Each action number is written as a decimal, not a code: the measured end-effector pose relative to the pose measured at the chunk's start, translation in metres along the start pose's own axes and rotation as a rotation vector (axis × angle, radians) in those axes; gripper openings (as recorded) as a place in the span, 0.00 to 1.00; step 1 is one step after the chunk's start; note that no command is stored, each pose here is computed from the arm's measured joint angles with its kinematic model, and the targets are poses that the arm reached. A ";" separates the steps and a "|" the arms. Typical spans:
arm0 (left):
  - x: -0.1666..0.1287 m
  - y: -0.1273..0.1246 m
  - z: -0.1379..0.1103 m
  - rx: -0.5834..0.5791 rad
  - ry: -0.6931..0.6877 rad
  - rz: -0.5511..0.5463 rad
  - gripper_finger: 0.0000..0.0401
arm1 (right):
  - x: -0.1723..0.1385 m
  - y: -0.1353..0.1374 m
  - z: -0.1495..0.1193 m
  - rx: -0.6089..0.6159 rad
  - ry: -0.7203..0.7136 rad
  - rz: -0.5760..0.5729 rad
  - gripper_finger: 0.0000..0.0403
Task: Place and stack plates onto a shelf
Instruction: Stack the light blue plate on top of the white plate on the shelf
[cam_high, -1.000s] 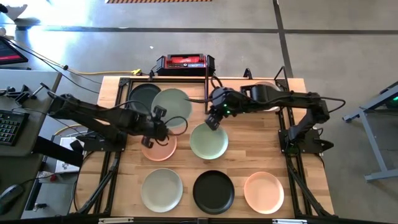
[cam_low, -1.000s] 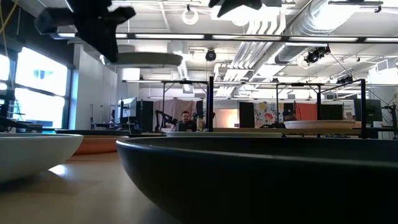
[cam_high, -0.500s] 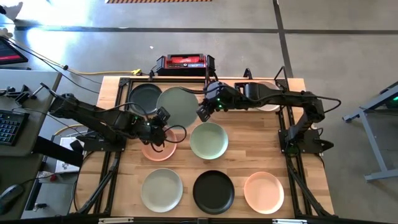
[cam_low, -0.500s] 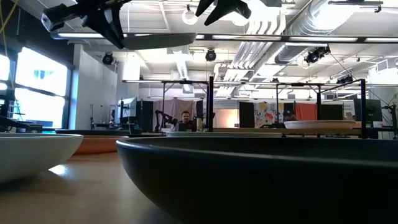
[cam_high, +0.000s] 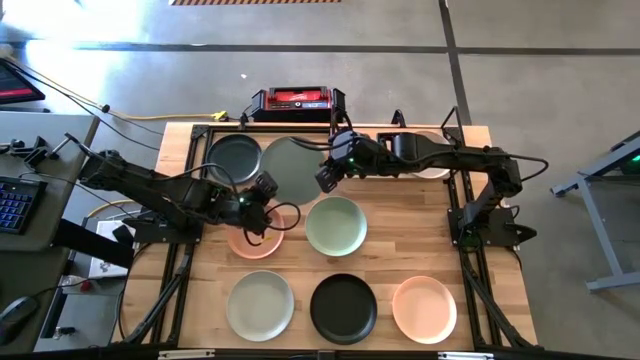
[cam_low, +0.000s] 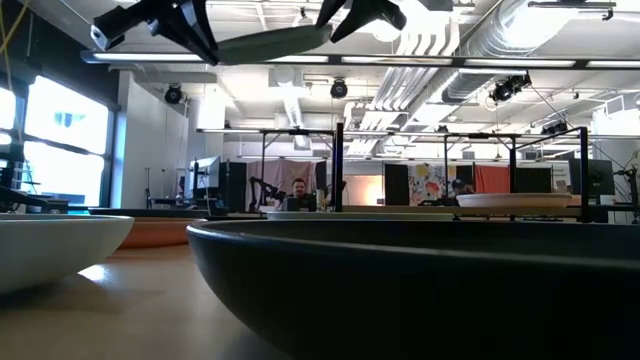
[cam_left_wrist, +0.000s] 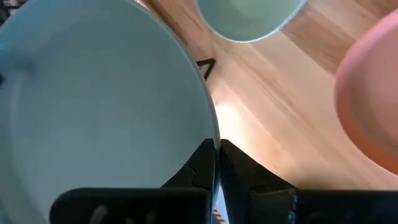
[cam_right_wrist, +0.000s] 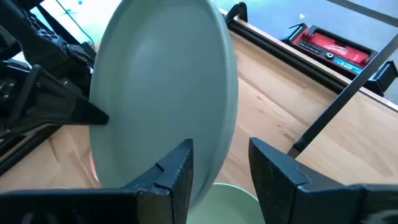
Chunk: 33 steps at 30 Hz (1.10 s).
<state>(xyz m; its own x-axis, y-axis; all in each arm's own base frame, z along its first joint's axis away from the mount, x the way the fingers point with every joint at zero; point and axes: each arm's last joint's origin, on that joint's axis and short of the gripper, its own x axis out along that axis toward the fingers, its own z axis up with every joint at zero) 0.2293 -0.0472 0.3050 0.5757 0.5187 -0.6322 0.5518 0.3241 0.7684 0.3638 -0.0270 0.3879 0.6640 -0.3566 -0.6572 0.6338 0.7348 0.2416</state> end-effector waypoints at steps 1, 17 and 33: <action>0.000 0.001 0.000 -0.002 0.002 0.012 0.01 | 0.000 0.000 0.000 0.003 0.000 0.000 0.33; 0.000 0.001 0.000 -0.019 0.012 0.022 0.03 | 0.000 0.000 0.000 0.131 -0.002 0.001 0.04; 0.003 0.003 -0.003 -0.293 0.005 -0.002 0.29 | 0.000 -0.001 0.000 0.175 0.000 -0.010 0.01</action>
<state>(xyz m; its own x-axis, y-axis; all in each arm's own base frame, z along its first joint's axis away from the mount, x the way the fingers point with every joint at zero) 0.2311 -0.0424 0.3053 0.5712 0.5219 -0.6335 0.3543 0.5394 0.7639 0.3632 -0.0271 0.3874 0.6572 -0.3630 -0.6605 0.6996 0.6199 0.3554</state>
